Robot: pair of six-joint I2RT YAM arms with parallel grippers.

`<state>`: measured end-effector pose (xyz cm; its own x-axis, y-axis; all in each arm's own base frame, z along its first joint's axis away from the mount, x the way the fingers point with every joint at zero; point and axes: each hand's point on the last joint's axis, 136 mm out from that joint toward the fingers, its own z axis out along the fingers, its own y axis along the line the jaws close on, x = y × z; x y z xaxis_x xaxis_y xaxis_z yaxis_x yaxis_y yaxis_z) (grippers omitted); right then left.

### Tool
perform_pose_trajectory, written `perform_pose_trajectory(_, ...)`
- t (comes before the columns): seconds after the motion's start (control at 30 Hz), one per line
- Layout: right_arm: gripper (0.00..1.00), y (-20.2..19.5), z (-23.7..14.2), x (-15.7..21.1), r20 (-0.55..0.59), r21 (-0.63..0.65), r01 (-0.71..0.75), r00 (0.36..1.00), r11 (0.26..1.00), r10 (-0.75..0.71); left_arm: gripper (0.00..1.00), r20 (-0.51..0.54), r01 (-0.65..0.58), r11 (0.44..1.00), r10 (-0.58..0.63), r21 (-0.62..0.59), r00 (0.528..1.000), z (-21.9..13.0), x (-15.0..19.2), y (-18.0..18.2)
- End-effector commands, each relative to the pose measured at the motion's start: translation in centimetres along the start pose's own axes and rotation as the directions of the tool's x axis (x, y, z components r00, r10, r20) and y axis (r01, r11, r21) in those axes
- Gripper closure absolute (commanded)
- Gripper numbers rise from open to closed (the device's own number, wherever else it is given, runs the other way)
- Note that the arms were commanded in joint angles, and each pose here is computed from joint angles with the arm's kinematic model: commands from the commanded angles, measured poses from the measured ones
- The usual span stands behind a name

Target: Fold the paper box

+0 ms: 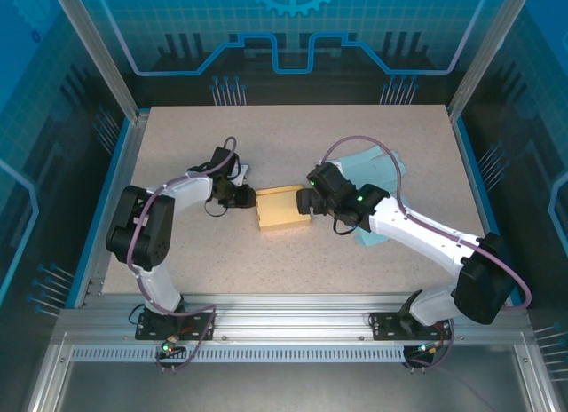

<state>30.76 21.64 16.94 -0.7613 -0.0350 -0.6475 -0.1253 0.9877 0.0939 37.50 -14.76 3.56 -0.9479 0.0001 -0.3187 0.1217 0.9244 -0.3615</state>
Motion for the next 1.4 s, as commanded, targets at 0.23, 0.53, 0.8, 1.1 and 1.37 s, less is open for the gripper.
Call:
perform_pose_trajectory(0.23, 0.0, -0.4, 0.4, 0.3, -0.012, 0.007, -0.012, 1.0, 1.0, 0.012, 0.74, -0.022, 0.001, 0.996, 0.001, 0.094, 1.0, 0.5, -1.4, -1.7)
perform_pose_trajectory(0.53, 0.01, 1.1, 4.2, -0.3, -0.138, -0.219, -0.103, 0.988, 0.97, 0.074, 0.78, -0.037, 0.001, 0.991, 0.005, 0.137, 0.999, 1.1, -1.2, -2.2)
perform_pose_trajectory(0.8, 0.01, 2.7, 9.2, 0.1, -0.252, -0.261, -0.115, 0.967, 0.959, 0.047, 0.77, -0.06, 0.029, 0.992, -0.022, 0.12, 0.998, 2.0, -1.1, -1.7)
perform_pose_trajectory(1.1, 0.01, 2.7, 11.6, 0.7, -0.288, -0.229, -0.106, 0.957, 0.968, 0.037, 0.82, -0.053, 0.02, 0.989, -0.012, 0.146, 0.999, 2.3, -1.9, -2.2)
perform_pose_trajectory(1.37, 0.01, 2.4, 12.7, 0.9, -0.303, -0.224, -0.111, 0.952, 0.968, 0.039, 1.0, 0.003, -0.026, 0.976, 0.026, 0.214, 1.0, 1.9, -3.2, -3.5)
